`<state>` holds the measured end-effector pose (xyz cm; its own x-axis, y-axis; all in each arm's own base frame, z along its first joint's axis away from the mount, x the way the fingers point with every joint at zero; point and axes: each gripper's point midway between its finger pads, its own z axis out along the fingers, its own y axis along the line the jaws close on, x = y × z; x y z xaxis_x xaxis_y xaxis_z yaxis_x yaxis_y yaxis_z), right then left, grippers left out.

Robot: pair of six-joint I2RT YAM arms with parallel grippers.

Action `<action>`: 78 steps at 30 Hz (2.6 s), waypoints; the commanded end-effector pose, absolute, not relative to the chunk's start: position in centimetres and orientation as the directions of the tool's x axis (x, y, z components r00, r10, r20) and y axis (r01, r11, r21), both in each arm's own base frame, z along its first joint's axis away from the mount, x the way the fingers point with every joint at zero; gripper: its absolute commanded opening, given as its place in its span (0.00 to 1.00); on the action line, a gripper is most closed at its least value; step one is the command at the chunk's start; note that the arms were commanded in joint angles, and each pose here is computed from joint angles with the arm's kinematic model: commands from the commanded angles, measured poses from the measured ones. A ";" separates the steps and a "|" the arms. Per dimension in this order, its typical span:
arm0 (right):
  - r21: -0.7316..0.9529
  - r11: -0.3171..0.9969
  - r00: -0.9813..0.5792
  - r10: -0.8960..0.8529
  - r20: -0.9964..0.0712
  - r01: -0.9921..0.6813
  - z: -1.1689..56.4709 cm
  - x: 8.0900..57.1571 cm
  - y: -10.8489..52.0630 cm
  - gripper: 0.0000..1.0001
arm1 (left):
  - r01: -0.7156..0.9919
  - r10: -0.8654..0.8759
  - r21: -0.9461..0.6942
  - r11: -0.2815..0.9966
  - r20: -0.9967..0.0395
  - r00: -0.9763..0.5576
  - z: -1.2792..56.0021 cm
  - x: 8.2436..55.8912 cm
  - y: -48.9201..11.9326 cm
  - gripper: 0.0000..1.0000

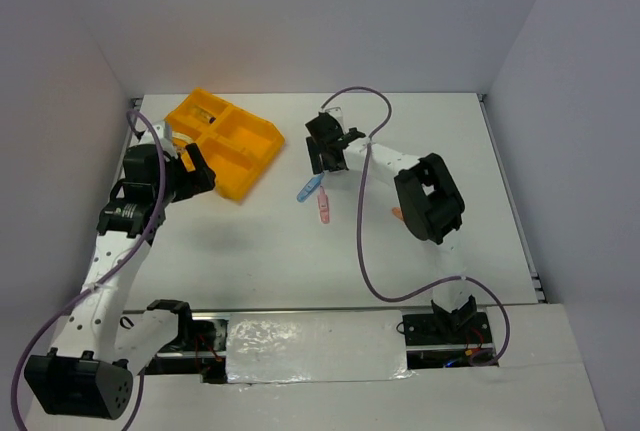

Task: Sort the stationery into containers
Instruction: Pick up the stationery from the center of the board, then place the stationery in the storage box.

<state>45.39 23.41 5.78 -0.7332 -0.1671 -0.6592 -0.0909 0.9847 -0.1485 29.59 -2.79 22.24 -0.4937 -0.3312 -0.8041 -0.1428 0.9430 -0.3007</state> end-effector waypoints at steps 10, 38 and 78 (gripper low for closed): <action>-0.115 0.990 -0.692 -0.142 -0.708 -0.086 6.5 47.4 23.4 0.60 | -0.079 -0.294 -0.293 0.953 -0.824 -0.484 23.8 30.4 -3.5 0.99; 0.365 0.852 -0.536 0.123 -0.835 -0.374 20.5 49.0 40.5 0.33 | -0.053 -0.297 -0.313 0.948 -0.818 -0.493 23.8 30.4 -4.1 0.99; 0.408 0.850 -0.494 0.212 -0.843 -0.332 15.5 52.8 48.0 0.76 | 0.006 -0.299 -0.344 0.939 -0.824 -0.481 24.8 30.0 -5.1 0.99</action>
